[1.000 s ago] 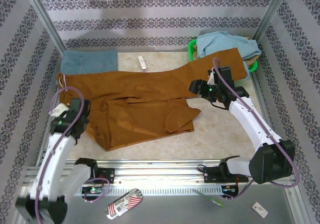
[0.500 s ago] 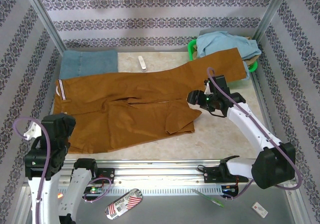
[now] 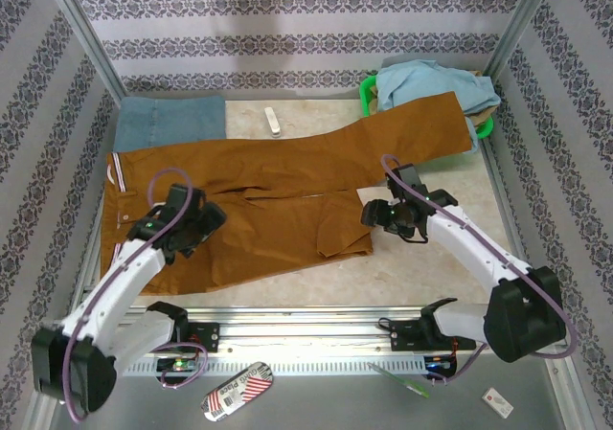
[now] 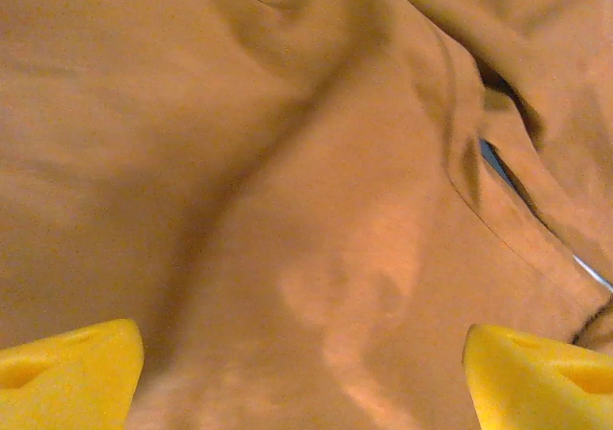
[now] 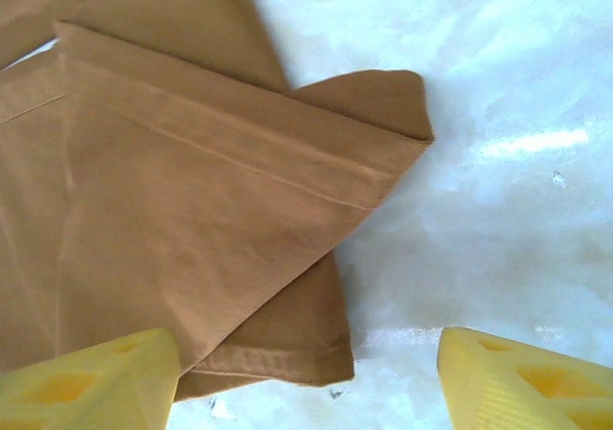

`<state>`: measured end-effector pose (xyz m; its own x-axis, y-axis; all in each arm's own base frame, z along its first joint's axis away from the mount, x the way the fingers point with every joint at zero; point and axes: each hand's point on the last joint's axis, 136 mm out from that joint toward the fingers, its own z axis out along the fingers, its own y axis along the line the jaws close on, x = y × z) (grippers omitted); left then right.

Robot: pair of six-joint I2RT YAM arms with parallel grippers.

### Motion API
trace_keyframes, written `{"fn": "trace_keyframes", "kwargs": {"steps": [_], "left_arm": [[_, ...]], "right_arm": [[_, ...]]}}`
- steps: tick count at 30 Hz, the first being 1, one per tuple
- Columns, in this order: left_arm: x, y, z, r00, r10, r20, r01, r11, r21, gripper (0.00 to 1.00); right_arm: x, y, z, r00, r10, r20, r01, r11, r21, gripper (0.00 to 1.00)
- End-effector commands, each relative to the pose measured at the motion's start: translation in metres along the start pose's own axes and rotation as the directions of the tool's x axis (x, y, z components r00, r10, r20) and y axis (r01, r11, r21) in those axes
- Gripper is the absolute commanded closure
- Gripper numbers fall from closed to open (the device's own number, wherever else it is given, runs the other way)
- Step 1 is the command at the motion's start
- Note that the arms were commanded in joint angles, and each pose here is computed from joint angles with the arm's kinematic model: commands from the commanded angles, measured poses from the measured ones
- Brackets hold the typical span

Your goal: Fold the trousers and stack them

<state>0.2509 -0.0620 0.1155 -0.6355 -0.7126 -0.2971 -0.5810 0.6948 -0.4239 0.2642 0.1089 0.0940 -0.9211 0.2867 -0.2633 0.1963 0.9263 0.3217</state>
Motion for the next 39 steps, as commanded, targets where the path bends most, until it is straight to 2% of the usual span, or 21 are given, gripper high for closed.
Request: {"fn": "trace_keyframes", "kwargs": {"steps": [1, 8, 12, 15, 16, 21, 27, 32, 36, 39], "left_arm": [[0.005, -0.035, 0.027, 0.998, 0.07, 0.005, -0.07, 0.992, 0.105, 0.14], [0.023, -0.005, 0.065, 0.994, 0.102, -0.026, -0.102, 0.994, 0.031, 0.14], [0.032, 0.014, 0.079, 0.995, 0.095, -0.04, -0.095, 0.995, 0.008, 0.14], [0.036, 0.025, 0.087, 0.994, 0.091, -0.054, -0.091, 0.996, -0.011, 0.14], [0.035, 0.026, 0.088, 0.994, 0.09, -0.057, -0.091, 0.996, -0.015, 0.14], [0.03, 0.032, 0.091, 0.994, 0.089, -0.061, -0.09, 0.996, -0.023, 0.16], [0.019, 0.041, 0.09, 0.996, 0.079, -0.037, -0.08, 0.996, -0.032, 0.17], [0.007, 0.052, 0.093, 0.999, 0.04, -0.033, -0.041, 0.999, -0.028, 0.17], [-0.003, 0.058, 0.094, 0.999, 0.025, -0.027, -0.026, 0.999, -0.031, 0.17], [-0.01, 0.061, 0.094, 0.999, 0.011, -0.03, -0.012, 1.0, -0.028, 0.16]], "right_arm": [[0.0, 0.002, 0.024, 0.998, 0.019, -0.065, -0.024, 0.997, -0.073, 0.34], [-0.009, -0.007, 0.054, 0.984, 0.052, -0.169, -0.058, 0.998, -0.032, 0.45], [-0.015, -0.005, 0.061, 0.986, 0.069, -0.151, -0.077, 0.996, -0.044, 0.74], [-0.025, 0.001, 0.054, 0.99, 0.063, -0.124, -0.07, 0.996, -0.054, 0.91], [-0.03, 0.004, 0.05, 0.992, 0.061, -0.109, -0.069, 0.995, -0.066, 1.0], [-0.045, 0.007, 0.022, 0.998, 0.067, -0.019, -0.068, 0.996, -0.057, 1.0], [-0.066, 0.001, -0.044, 0.985, 0.079, 0.157, -0.076, 0.997, -0.025, 1.0], [-0.084, -0.039, -0.11, 0.941, 0.143, 0.305, -0.166, 0.985, 0.052, 1.0], [-0.092, -0.074, -0.146, 0.901, 0.217, 0.376, -0.264, 0.962, 0.076, 1.0], [-0.097, -0.101, -0.169, 0.874, 0.212, 0.436, -0.308, 0.937, 0.162, 1.0]]}}
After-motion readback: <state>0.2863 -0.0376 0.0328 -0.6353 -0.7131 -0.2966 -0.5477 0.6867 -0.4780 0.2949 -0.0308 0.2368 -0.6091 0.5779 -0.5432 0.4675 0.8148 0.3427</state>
